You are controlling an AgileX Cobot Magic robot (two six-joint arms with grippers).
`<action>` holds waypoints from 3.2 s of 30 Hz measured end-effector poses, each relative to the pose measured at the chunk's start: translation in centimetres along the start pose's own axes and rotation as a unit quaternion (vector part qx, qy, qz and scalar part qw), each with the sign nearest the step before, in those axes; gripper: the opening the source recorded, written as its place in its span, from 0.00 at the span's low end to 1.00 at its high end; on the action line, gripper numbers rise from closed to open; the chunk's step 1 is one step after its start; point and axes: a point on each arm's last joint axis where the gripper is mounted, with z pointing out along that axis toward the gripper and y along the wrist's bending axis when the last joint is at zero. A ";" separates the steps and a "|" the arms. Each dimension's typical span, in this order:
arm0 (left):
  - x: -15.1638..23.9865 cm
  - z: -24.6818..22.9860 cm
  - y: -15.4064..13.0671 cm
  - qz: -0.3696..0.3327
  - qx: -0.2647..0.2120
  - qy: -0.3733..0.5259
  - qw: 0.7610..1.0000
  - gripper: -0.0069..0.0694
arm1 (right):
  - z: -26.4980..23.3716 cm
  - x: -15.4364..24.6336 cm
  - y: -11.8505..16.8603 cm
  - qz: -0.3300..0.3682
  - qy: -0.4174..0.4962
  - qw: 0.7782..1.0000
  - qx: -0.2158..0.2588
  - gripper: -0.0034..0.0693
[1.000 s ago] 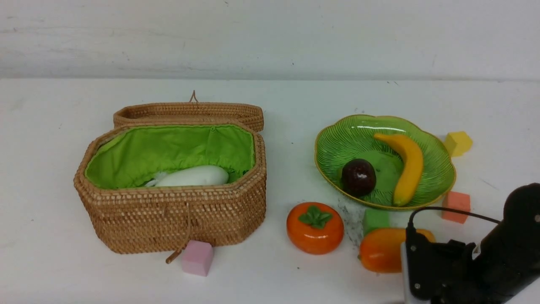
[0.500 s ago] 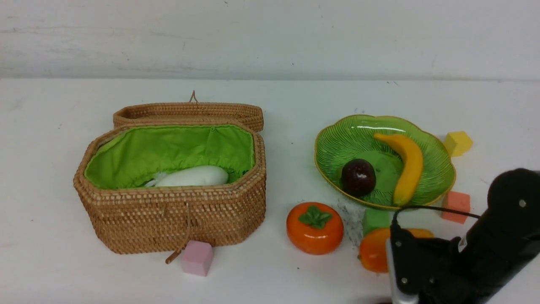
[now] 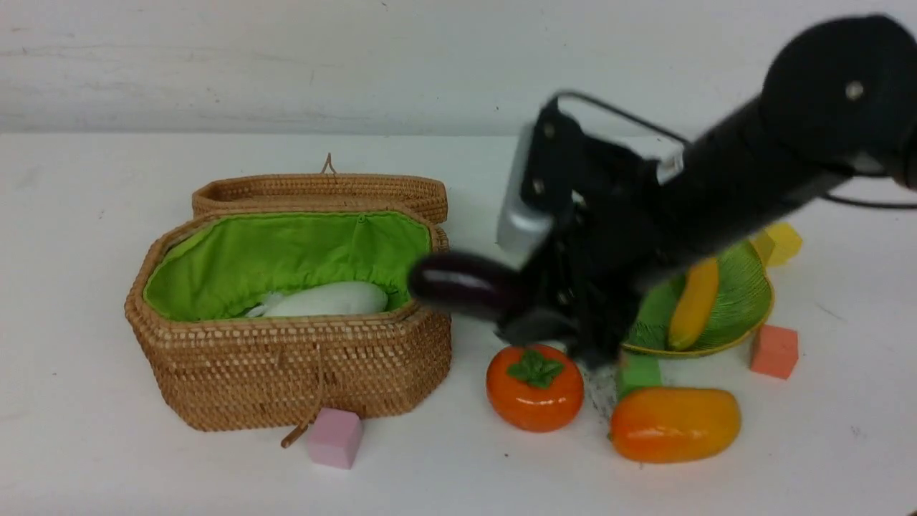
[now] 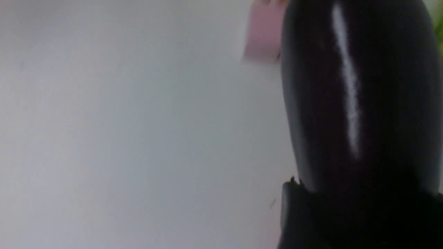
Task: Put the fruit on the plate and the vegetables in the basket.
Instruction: Grab an eggplant with your right arm and place it in the basket on the left, then grab a tomato with your right arm and place it on the plate on the right.
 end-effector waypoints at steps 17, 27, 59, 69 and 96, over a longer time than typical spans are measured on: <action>0.0 0.0 0.0 0.000 0.000 0.000 1.000 0.37 | 13.8 -5.0 -7.2 0.070 -0.148 0.986 -0.002 0.56; 0.0 0.0 0.0 0.000 0.000 0.000 1.000 0.37 | 14.3 -4.6 -6.7 0.093 -0.100 0.991 0.003 0.70; 0.0 0.0 0.0 0.000 0.000 0.000 1.000 0.39 | 2.7 -1.9 -8.9 0.123 0.034 0.992 -0.014 0.62; 0.0 0.0 0.0 0.000 0.000 0.000 1.000 0.40 | -2.5 2.7 -8.9 0.259 0.079 0.961 0.063 0.65; 0.0 0.0 0.0 0.000 0.000 0.000 1.000 0.40 | 9.5 11.9 -7.9 0.477 0.152 0.865 -0.020 0.81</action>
